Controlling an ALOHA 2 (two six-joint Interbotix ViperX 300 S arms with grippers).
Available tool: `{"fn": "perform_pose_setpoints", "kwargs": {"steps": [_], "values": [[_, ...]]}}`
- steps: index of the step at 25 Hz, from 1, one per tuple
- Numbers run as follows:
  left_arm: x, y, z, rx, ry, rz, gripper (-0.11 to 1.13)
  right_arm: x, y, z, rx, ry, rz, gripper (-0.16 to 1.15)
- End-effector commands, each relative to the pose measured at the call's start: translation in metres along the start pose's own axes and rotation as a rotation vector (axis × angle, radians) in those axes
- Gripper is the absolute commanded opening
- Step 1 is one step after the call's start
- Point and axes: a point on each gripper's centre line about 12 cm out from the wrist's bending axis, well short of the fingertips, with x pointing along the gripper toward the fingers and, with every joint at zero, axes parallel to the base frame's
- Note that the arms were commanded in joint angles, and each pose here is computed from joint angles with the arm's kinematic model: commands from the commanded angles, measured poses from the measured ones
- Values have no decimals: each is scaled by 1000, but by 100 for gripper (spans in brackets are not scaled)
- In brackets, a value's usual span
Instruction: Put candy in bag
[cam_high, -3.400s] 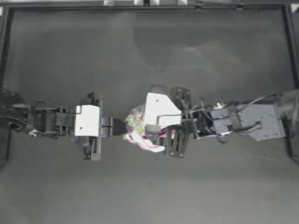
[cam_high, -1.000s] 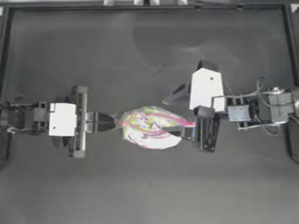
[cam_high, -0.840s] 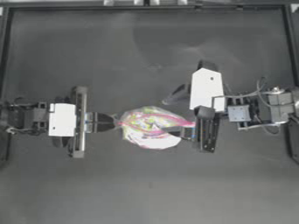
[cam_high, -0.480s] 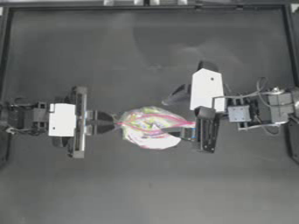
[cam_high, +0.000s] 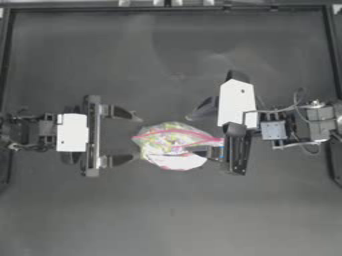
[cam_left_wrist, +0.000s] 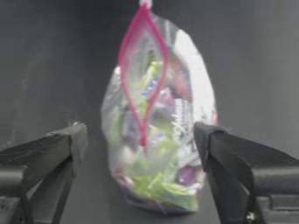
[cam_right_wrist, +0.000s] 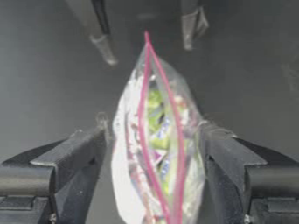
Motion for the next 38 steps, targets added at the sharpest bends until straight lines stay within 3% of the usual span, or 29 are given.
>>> {"fn": "perform_pose_setpoints", "kwargs": {"steps": [1,11,20,25,38], "values": [[-9,9,26,-5,-83,27,100,-12,-1,11,5,-48,5,93],[-41,15,51,-14,-98,25,100,-28,-10,4,29,-146,40,93],[-74,17,69,-26,-116,16,100,-38,-13,-14,-24,-165,41,93],[-86,14,73,-48,-108,-3,100,-47,-16,-21,-15,-203,54,93],[-99,7,78,-46,-105,-40,100,-66,-18,-41,-33,-235,64,93]]}}
